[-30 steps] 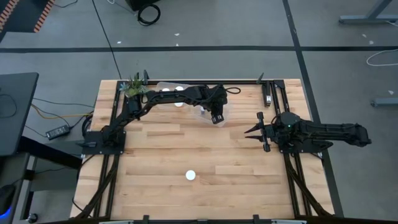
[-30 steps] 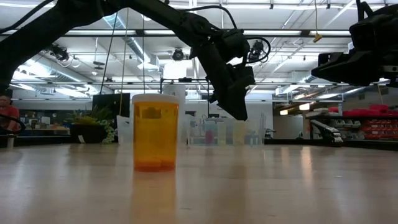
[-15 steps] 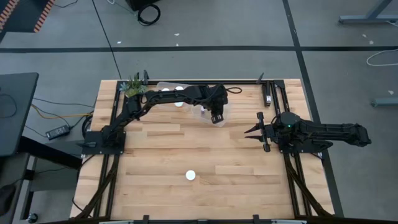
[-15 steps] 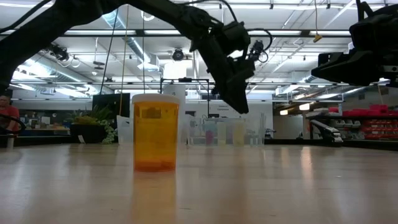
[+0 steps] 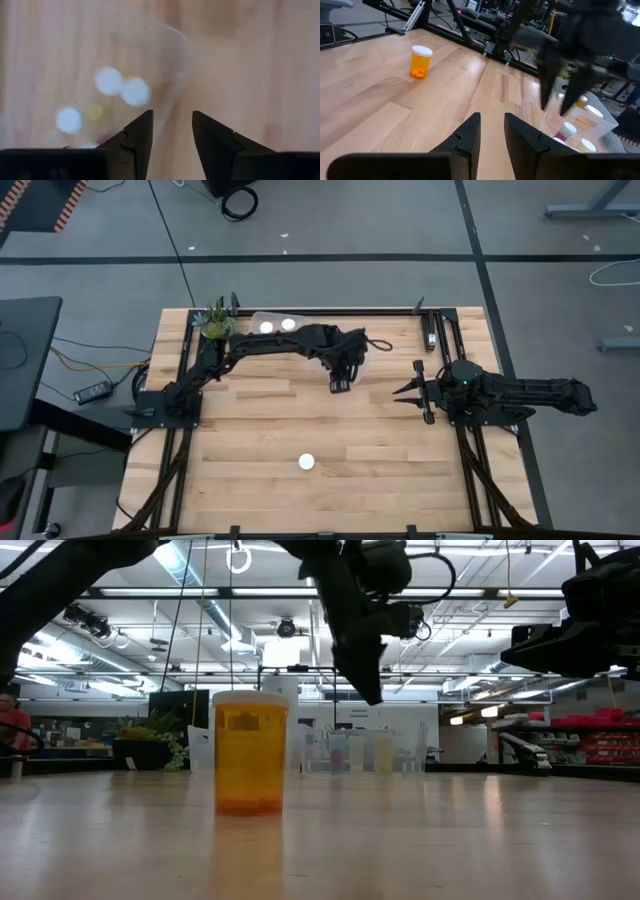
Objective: Pick and place medicine bottles into bin by pill shape (circle, oval)
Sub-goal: Put the big orange pill bottle into the left transparent bin
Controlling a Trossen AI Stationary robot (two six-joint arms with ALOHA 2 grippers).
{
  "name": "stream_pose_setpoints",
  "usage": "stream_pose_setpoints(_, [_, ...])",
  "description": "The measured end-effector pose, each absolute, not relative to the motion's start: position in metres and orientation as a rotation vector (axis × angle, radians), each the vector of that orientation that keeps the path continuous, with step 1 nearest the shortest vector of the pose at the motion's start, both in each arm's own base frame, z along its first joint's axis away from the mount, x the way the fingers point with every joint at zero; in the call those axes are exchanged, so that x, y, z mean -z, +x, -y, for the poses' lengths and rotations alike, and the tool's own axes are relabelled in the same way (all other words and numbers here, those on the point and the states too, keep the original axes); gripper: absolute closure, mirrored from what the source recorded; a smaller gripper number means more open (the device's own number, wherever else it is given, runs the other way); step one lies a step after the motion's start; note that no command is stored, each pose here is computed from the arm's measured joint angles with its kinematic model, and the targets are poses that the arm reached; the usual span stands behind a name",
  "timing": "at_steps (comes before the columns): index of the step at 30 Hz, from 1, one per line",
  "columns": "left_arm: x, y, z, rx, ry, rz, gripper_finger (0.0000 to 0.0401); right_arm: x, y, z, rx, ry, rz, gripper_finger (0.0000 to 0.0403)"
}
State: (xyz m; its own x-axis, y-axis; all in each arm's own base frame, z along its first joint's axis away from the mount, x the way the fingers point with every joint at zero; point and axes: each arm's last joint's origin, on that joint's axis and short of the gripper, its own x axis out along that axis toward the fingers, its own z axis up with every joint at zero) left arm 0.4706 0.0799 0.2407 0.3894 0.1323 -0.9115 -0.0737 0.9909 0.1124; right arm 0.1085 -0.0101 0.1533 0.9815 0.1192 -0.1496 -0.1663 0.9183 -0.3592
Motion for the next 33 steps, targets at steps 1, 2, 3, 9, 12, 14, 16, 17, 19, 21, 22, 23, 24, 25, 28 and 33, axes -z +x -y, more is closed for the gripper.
stream_pose_setpoints(1, [-0.242, 0.468, -0.074, -0.118, 0.061, -1.186, 0.0256, -0.153, 0.109, 0.010, -0.147, -0.380, -0.126, 0.0310])
stream_pose_setpoints(2, [-0.243, 0.465, -0.068, -0.104, 0.066, -1.219, 0.0256, -0.153, 0.109, 0.010, -0.147, -0.380, -0.126, 0.0310])
stream_pose_setpoints(3, [-0.242, 0.464, -0.062, -0.087, 0.069, -1.244, 0.0255, -0.153, 0.109, 0.010, -0.147, -0.380, -0.127, 0.0310])
stream_pose_setpoints(9, [-0.234, 0.450, -0.020, 0.048, 0.034, -1.417, 0.0247, -0.153, 0.109, 0.010, -0.147, -0.379, -0.129, 0.0310])
stream_pose_setpoints(12, [-0.227, 0.443, 0.003, 0.093, 0.062, -1.513, 0.0244, -0.153, 0.109, 0.010, -0.147, -0.379, -0.129, 0.0310])
stream_pose_setpoints(14, [-0.226, 0.437, 0.016, 0.112, 0.077, -1.567, 0.0244, -0.153, 0.109, 0.010, -0.147, -0.379, -0.129, 0.0310])
stream_pose_setpoints(16, [-0.222, 0.431, 0.029, 0.117, 0.080, -1.619, 0.0244, -0.153, 0.109, 0.010, -0.147, -0.379, -0.129, 0.0310])
stream_pose_setpoints(17, [-0.219, 0.428, 0.035, 0.114, 0.079, -1.649, 0.0245, -0.153, 0.109, 0.010, -0.147, -0.379, -0.129, 0.0310])
stream_pose_setpoints(19, [-0.216, 0.423, 0.047, 0.113, 0.086, -1.689, 0.0245, -0.153, 0.109, 0.010, -0.147, -0.379, -0.129, 0.0310])
stream_pose_setpoints(21, [-0.211, 0.419, 0.060, 0.114, 0.100, -1.720, 0.0243, -0.153, 0.109, 0.010, -0.147, -0.379, -0.129, 0.0310])
stream_pose_setpoints(22, [-0.208, 0.417, 0.067, 0.113, 0.104, -1.729, 0.0242, -0.153, 0.109, 0.010, -0.147, -0.379, -0.129, 0.0310])
stream_pose_setpoints(23, [-0.205, 0.414, 0.074, 0.115, 0.111, -1.739, 0.0240, -0.153, 0.109, 0.010, -0.147, -0.379, -0.129, 0.0310])
stream_pose_setpoints(24, [-0.203, 0.412, 0.081, 0.120, 0.121, -1.749, 0.0238, -0.153, 0.109, 0.010, -0.148, -0.379, -0.130, 0.0310])
stream_pose_setpoints(25, [-0.200, 0.410, 0.088, 0.127, 0.134, -1.758, 0.0235, -0.153, 0.109, 0.010, -0.148, -0.379, -0.130, 0.0310])
stream_pose_setpoints(28, [-0.194, 0.402, 0.106, 0.133, 0.156, -1.785, 0.0223, -0.153, 0.109, 0.010, -0.148, -0.379, -0.130, 0.0310])
stream_pose_setpoints(33, [-0.189, 0.395, 0.127, 0.162, 0.211, -1.788, 0.0192, -0.153, 0.109, 0.010, -0.148, -0.379, -0.130, 0.0310])
